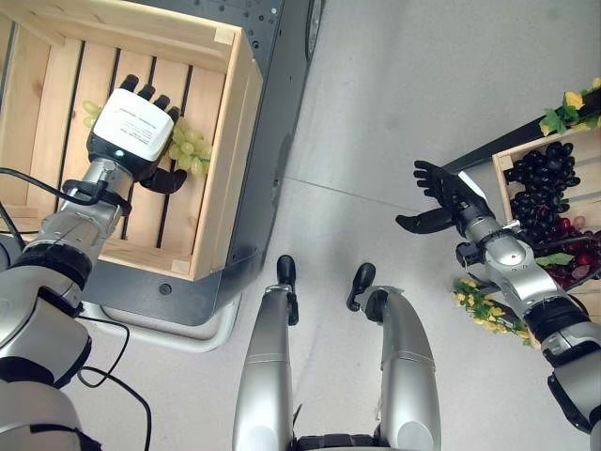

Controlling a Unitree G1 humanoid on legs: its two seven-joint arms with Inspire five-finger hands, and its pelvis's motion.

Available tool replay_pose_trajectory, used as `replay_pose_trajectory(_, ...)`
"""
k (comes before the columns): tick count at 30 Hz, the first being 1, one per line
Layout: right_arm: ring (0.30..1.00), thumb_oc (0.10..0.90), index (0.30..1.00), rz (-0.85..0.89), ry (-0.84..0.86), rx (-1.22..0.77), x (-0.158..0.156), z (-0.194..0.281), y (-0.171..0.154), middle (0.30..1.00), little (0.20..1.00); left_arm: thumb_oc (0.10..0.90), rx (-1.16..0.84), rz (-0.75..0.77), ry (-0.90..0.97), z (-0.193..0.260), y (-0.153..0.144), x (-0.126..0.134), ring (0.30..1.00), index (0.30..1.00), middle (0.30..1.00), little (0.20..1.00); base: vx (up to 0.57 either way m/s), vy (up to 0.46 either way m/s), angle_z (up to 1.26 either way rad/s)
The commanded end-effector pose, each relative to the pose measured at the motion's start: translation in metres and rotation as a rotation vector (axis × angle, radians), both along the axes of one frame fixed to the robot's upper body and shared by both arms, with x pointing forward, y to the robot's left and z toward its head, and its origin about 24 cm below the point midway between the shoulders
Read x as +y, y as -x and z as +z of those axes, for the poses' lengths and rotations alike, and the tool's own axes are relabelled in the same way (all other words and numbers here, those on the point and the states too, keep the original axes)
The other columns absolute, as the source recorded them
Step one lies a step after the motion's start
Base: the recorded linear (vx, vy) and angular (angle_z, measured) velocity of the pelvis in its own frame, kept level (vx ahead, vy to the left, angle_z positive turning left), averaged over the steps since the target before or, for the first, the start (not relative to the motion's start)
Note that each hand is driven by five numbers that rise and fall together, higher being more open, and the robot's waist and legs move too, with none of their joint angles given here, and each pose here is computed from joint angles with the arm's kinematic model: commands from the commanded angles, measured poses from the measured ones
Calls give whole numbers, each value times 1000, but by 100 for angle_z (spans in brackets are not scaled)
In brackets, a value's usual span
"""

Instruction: Pick up the fruits from the basket on one side to the basket on the other side

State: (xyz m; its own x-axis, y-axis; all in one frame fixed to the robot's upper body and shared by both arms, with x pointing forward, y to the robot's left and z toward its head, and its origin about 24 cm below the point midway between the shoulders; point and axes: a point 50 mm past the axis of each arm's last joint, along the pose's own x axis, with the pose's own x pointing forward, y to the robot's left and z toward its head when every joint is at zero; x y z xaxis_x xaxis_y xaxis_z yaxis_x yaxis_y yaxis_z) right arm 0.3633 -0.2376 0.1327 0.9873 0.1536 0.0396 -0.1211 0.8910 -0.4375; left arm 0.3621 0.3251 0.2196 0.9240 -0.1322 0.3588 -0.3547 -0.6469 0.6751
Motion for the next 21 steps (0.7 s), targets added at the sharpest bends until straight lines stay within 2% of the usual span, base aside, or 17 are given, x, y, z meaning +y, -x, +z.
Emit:
replay_pose_trajectory(1, 900, 800, 900, 26, -54, -238, -12, 55, 3, 900, 900, 800, -8, 264, -37, 19, 13, 38, 900, 900, 900, 900, 0, 0, 0)
replay_pose_trajectory(6, 900, 800, 900, 56, -81, -263, -3, 61, 3, 900, 900, 800, 9, 325, -19, 18, 15, 45, 900, 900, 900, 900, 0, 0, 0)
replay_pose_trajectory(7, 900, 800, 900, 58, -81, -267, -2, 61, 3, 900, 900, 571, 4, 305, -12, 16, 15, 45, 556, 556, 556, 556, 0, 0, 0)
replay_pose_trajectory(8, 900, 800, 900, 61, -84, -268, -2, 62, 3, 900, 900, 400, -2, 272, -2, 17, 13, 42, 300, 300, 300, 300, 0, 0, 0)
replay_pose_trajectory(12, 900, 800, 900, 55, -89, -272, 0, 61, 3, 900, 900, 400, 12, 118, 5, 16, 7, 25, 300, 300, 300, 300, 0, 0, 0)
replay_pose_trajectory(14, 900, 800, 900, 47, -89, -280, 1, 61, 3, 900, 900, 400, 24, -67, -46, 15, 4, 5, 300, 300, 300, 300, 4, -7, 2)
replay_pose_trajectory(17, 900, 800, 900, 40, -94, -278, -2, 58, 6, 900, 900, 400, 23, -151, -28, 16, 2, -7, 300, 300, 300, 300, 5, -3, 1)
replay_pose_trajectory(21, 900, 800, 900, 36, -121, -262, -9, 55, 8, 900, 900, 400, 50, -148, -8, 15, 4, -6, 300, 300, 300, 300, 9, -16, 6)
